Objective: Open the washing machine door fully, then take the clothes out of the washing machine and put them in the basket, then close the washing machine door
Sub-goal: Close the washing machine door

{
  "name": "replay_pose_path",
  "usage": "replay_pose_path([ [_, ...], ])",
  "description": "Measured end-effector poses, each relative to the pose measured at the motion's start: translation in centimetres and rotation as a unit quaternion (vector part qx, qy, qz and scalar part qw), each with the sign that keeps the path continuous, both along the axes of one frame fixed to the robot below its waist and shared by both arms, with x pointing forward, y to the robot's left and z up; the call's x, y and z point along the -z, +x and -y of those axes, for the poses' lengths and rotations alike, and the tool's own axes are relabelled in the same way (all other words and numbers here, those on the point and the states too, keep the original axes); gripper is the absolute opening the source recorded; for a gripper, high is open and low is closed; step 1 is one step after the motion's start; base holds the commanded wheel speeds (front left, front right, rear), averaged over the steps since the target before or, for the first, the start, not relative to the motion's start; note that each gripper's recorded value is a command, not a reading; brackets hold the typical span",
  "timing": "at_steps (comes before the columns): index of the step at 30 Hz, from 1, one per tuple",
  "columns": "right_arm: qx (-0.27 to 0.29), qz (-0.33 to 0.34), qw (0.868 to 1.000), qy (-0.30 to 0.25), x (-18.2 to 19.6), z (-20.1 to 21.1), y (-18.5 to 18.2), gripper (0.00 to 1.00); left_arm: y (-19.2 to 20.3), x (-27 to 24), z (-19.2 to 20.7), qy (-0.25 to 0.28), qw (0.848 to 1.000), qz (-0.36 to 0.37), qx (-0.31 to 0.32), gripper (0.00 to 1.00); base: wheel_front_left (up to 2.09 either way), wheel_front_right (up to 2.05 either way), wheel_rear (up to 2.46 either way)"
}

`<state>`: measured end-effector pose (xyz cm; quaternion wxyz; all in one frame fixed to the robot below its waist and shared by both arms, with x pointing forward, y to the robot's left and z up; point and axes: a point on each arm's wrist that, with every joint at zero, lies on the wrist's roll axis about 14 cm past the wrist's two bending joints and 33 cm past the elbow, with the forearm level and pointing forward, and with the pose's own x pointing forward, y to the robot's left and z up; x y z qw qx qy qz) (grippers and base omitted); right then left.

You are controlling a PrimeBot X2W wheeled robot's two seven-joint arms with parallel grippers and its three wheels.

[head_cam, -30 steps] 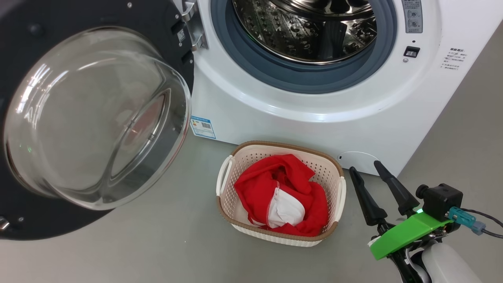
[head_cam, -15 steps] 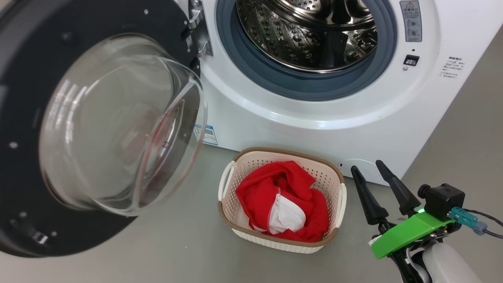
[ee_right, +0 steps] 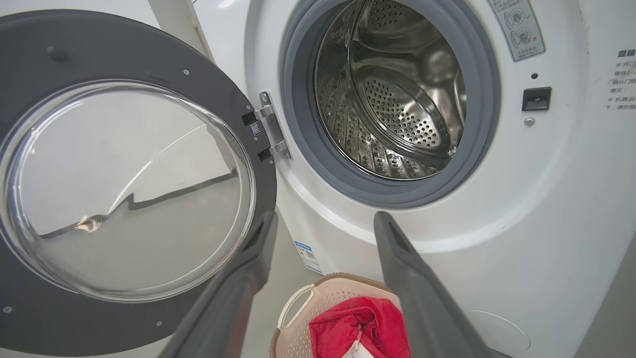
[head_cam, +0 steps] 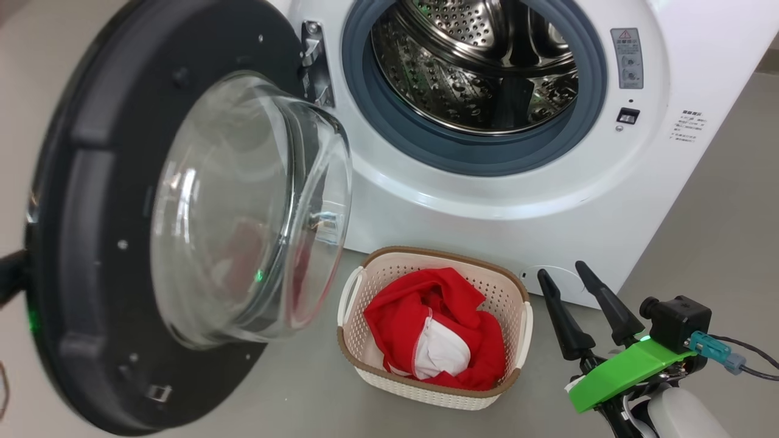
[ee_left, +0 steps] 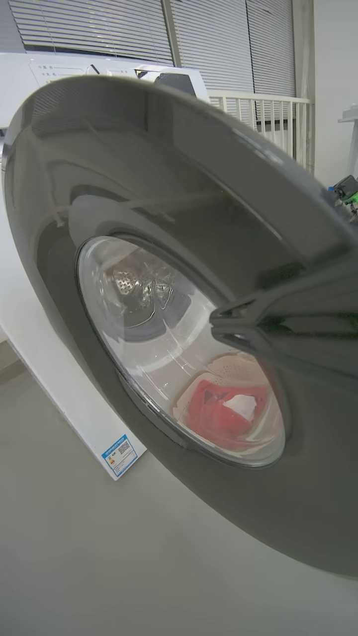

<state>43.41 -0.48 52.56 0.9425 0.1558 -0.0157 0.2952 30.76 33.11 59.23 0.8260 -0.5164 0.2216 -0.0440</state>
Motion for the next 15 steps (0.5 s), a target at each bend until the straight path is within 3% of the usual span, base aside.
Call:
replay_pose_path([
  [15,0.025,0.003,1.0,-0.004,-0.2,2.1,-0.5,1.0,0.8,-1.6,8.0,-0.01,0.993,0.02,0.118,0.0,0.0,0.0,0.0],
])
